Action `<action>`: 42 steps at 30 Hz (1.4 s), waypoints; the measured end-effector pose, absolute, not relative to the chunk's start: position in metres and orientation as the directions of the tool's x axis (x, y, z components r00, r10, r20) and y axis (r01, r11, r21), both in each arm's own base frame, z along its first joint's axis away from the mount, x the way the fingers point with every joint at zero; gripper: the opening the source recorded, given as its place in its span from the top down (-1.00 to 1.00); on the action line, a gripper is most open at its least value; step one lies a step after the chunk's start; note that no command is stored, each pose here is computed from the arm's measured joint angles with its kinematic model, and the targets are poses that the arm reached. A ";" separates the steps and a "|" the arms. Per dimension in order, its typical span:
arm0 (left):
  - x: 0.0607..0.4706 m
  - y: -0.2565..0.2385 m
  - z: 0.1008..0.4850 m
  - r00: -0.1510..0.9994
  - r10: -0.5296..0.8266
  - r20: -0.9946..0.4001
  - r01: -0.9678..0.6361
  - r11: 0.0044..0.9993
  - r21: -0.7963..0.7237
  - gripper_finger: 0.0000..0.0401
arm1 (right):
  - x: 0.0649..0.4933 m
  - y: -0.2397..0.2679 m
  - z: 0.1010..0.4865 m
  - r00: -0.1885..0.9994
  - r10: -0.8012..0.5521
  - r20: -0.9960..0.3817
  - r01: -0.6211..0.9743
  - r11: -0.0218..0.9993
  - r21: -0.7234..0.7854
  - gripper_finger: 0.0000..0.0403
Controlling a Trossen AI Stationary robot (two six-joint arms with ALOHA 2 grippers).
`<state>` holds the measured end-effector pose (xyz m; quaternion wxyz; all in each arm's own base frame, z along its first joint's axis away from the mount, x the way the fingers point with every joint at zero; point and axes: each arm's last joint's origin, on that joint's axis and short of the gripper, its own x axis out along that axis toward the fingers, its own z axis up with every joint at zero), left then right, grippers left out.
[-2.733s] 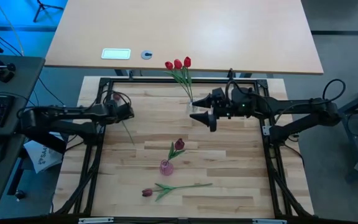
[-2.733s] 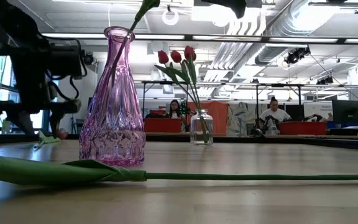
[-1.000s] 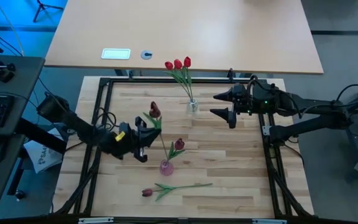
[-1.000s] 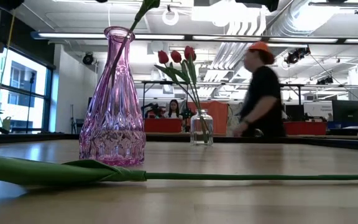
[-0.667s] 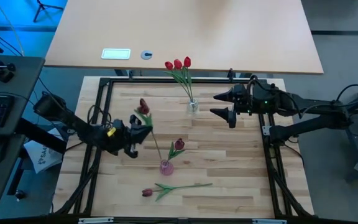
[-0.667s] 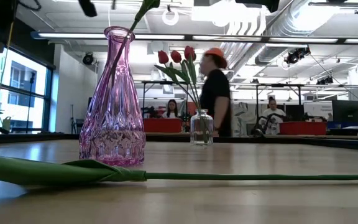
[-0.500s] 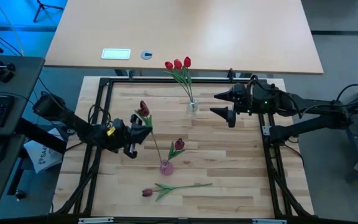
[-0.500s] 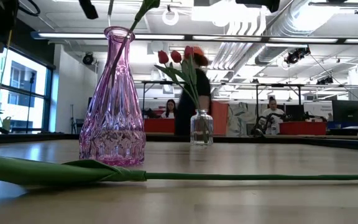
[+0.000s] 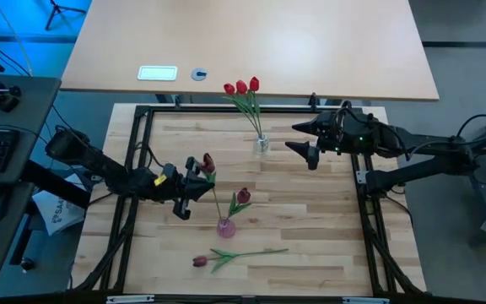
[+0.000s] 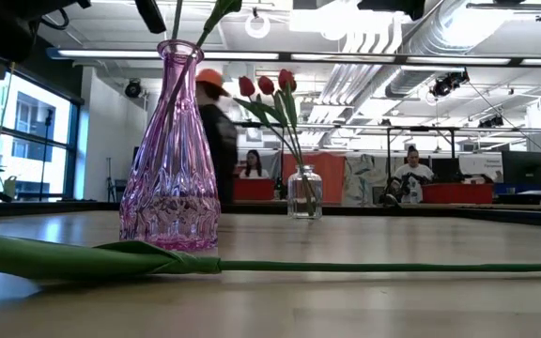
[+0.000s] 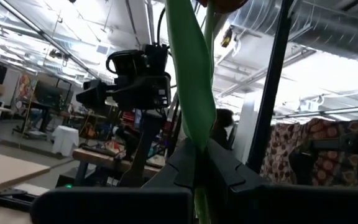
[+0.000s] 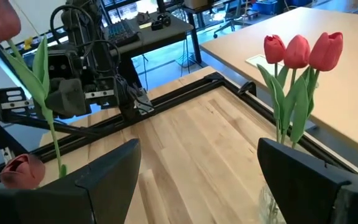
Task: Sort flowers into vase by color
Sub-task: Put the top dark red tulip into the violet flower vase
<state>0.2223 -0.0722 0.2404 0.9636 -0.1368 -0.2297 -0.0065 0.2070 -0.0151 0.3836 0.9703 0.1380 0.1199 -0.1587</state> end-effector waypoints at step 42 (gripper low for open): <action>0.206 -0.100 0.239 0.947 -0.130 0.294 0.236 0.902 -0.361 -0.30 | 0.207 -0.016 0.384 0.908 -0.318 -0.273 0.379 0.901 0.212 -0.58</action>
